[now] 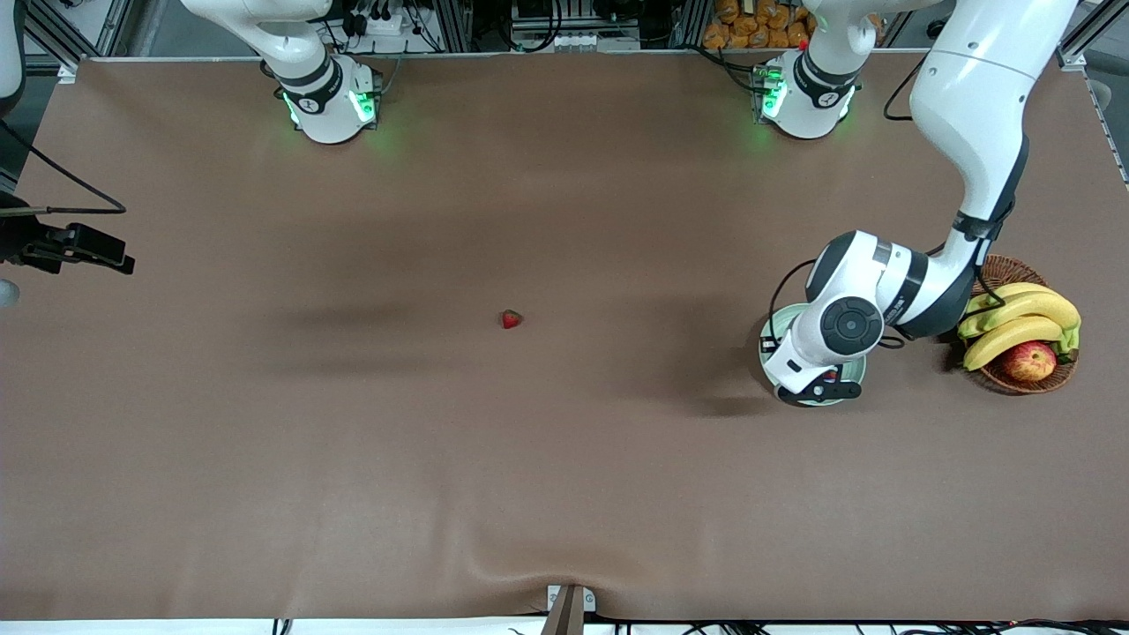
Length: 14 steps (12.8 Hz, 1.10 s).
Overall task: Collect all strawberries into plate
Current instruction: 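Carry the strawberry over the green plate and open the left gripper, then move the left gripper back and grasp the last strawberry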
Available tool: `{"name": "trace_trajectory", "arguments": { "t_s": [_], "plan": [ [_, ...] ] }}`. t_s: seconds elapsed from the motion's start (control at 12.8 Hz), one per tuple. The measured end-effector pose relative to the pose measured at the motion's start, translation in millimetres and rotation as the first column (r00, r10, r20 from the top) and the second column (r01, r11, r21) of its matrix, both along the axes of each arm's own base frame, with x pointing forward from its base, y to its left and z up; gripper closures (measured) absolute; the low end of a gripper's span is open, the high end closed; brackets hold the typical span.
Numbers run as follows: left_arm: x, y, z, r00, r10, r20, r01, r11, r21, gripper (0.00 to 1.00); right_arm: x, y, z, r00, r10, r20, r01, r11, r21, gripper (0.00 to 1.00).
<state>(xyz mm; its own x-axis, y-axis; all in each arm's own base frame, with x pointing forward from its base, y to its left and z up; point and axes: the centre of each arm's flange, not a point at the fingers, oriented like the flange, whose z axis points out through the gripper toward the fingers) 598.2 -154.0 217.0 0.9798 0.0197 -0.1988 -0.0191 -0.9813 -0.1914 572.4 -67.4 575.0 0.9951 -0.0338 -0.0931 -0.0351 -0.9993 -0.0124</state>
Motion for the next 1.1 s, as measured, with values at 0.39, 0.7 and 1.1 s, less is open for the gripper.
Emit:
{"name": "trace_trajectory", "arguments": {
  "t_s": [0.39,0.7,1.1],
  "plan": [
    [-2,-34,10,0.999,-0.012,0.032,0.013,1.0,-0.028,0.16,-2,13,6,1.0,0.025,0.009,-0.025,1.0,0.002,0.0],
    [-34,-189,67,0.989,0.111,0.096,-0.093,0.981,-0.169,0.0,-15,18,13,0.999,-0.012,-0.051,0.012,1.0,0.002,0.0],
    [-71,-348,52,0.954,0.29,0.073,-0.258,0.922,-0.287,0.0,-28,23,42,0.999,-0.017,-0.047,0.017,1.0,0.001,0.0]
  ]
}}
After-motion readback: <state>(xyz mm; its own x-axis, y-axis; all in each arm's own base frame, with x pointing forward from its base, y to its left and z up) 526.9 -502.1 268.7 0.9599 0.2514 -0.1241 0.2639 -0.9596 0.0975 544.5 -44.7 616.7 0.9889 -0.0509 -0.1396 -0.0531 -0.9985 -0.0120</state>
